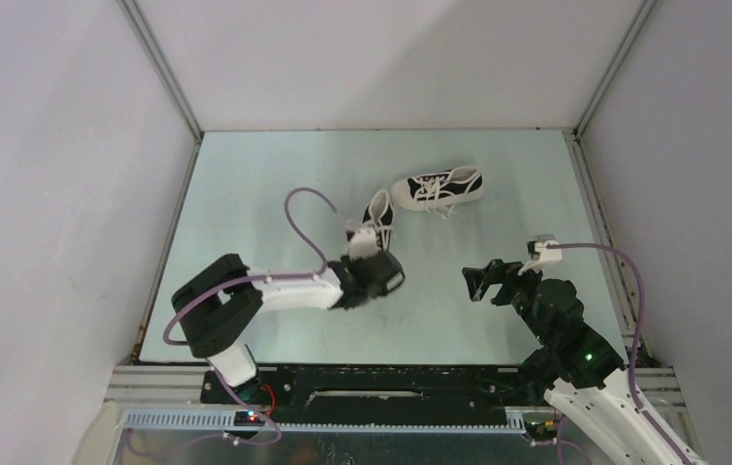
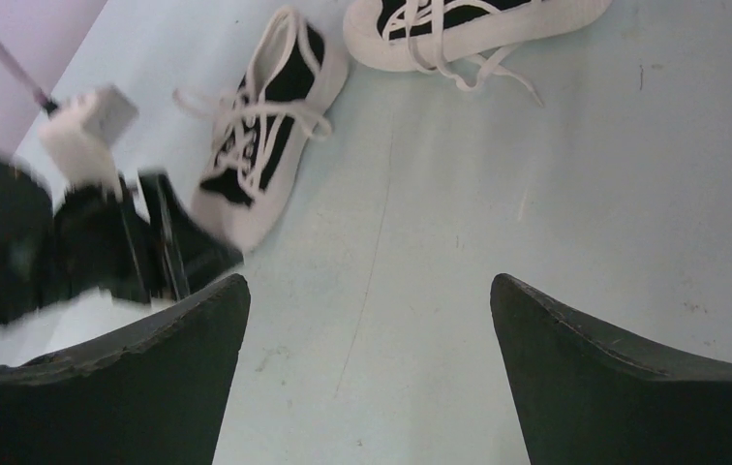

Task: Tie the shoes

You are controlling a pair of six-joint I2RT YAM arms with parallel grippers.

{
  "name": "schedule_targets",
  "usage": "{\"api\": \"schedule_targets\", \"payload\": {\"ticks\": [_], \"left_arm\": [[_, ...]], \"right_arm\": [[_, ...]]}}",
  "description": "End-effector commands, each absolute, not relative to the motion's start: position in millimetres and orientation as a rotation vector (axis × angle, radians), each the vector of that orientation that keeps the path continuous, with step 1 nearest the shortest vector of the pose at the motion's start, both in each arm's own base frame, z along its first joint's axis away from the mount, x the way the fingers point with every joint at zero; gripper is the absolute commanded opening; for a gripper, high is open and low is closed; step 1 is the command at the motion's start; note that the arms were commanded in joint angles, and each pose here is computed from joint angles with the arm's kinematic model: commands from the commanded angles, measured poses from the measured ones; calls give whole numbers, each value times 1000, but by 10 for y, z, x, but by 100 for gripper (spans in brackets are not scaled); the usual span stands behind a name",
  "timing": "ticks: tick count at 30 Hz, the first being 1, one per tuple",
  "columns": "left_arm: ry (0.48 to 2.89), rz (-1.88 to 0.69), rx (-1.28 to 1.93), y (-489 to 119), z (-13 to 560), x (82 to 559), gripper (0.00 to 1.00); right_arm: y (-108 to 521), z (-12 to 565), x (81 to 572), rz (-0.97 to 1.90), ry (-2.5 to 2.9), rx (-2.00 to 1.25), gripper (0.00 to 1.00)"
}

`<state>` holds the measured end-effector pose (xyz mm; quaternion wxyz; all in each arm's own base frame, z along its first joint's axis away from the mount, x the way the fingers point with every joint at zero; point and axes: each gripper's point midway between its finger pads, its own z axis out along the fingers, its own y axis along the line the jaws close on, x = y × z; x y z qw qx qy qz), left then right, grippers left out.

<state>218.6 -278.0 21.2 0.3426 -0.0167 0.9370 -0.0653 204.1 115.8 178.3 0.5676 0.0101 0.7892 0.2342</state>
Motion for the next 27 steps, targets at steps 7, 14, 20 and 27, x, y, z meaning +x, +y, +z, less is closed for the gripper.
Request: {"api": "schedule_targets", "payload": {"ticks": [7,14,20,27], "left_arm": [[2175,-170,-81,-2303,1194,3437,68],[2005,-134,-231,-1269,1780,3284,98],[1694,147,-457,-95,2009,3161,100],[1518,332,-423,346,1879,2944,100]], "right_arm": [[1094,1856,2205,476,1809,48,97],[610,1952,2557,184,1635,220,99],[324,1794,2861,130,1639,263,99],[-140,1729,2990,61,1555,322,99]]}}
